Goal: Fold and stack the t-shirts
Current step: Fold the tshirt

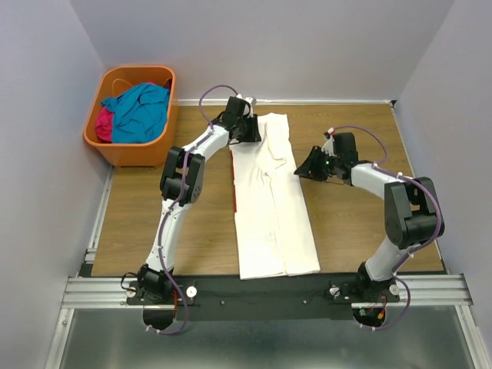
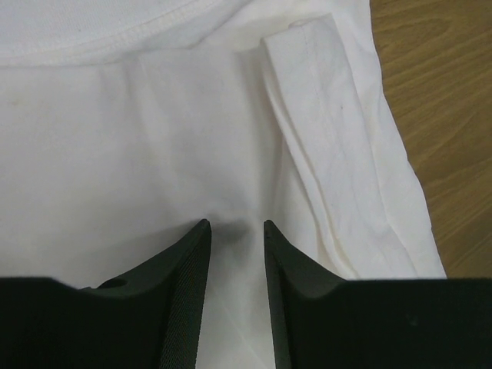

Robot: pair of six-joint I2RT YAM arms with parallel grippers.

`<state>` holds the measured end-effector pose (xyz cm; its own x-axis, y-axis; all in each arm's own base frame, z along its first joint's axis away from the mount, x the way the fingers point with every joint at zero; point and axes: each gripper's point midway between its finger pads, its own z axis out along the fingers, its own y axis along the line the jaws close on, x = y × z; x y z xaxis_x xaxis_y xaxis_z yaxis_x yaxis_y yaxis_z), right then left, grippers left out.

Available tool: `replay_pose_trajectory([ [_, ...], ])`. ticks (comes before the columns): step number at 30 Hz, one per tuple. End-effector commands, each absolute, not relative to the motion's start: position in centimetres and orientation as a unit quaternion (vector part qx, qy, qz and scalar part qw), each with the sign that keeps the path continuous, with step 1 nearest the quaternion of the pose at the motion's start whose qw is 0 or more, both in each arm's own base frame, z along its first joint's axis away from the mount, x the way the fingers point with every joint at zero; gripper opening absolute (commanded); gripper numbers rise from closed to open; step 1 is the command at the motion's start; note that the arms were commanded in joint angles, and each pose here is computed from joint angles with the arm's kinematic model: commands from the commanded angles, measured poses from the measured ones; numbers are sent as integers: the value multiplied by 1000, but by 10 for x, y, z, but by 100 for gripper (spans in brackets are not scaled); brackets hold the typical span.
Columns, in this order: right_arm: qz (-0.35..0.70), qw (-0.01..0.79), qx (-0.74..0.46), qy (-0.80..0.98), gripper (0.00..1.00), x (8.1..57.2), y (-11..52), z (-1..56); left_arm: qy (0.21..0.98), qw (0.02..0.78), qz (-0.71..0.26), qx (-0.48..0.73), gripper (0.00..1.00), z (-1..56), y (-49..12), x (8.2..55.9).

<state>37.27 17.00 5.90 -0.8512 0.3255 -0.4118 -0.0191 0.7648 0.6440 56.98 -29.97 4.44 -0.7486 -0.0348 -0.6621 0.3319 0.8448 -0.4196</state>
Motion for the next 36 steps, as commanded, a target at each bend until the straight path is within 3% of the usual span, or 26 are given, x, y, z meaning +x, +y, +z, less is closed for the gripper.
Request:
replay_pose_trajectory([
  [1, 361, 301, 31, 882, 41, 395, 192, 103, 866, 402, -288, 81, 43, 117, -290, 574],
  [2, 369, 314, 19, 875, 42, 405, 200, 116, 848, 439, -288, 78, 44, 159, -283, 576],
  [4, 382, 307, 9, 872, 42, 417, 209, 115, 847, 450, -274, 73, 46, 169, -273, 566],
  [5, 389, 305, 3, 869, 42, 421, 216, 116, 831, 488, -261, 63, 46, 208, -262, 562],
  [10, 441, 333, -42, 832, 42, 470, 249, 147, 835, 501, -224, 35, 46, 216, -224, 508],
  [11, 446, 319, -39, 835, 42, 477, 254, 129, 822, 519, -231, 35, 46, 239, -220, 493],
  [12, 460, 328, -47, 824, 42, 488, 261, 143, 838, 499, -219, 33, 46, 214, -212, 476],
  [17, 491, 320, -45, 809, 42, 519, 283, 119, 841, 498, -207, 39, 46, 212, -192, 412],
  [22, 495, 306, -32, 812, 42, 544, 292, 74, 856, 484, -180, 22, 48, 181, -166, 358],
  [30, 451, 320, 23, 833, 42, 587, 271, 7, 869, 458, -188, 5, 49, 160, -154, 315],
  [36, 450, 350, 35, 821, 48, 627, 251, 10, 875, 443, -196, -1, 50, 149, -152, 299],
])
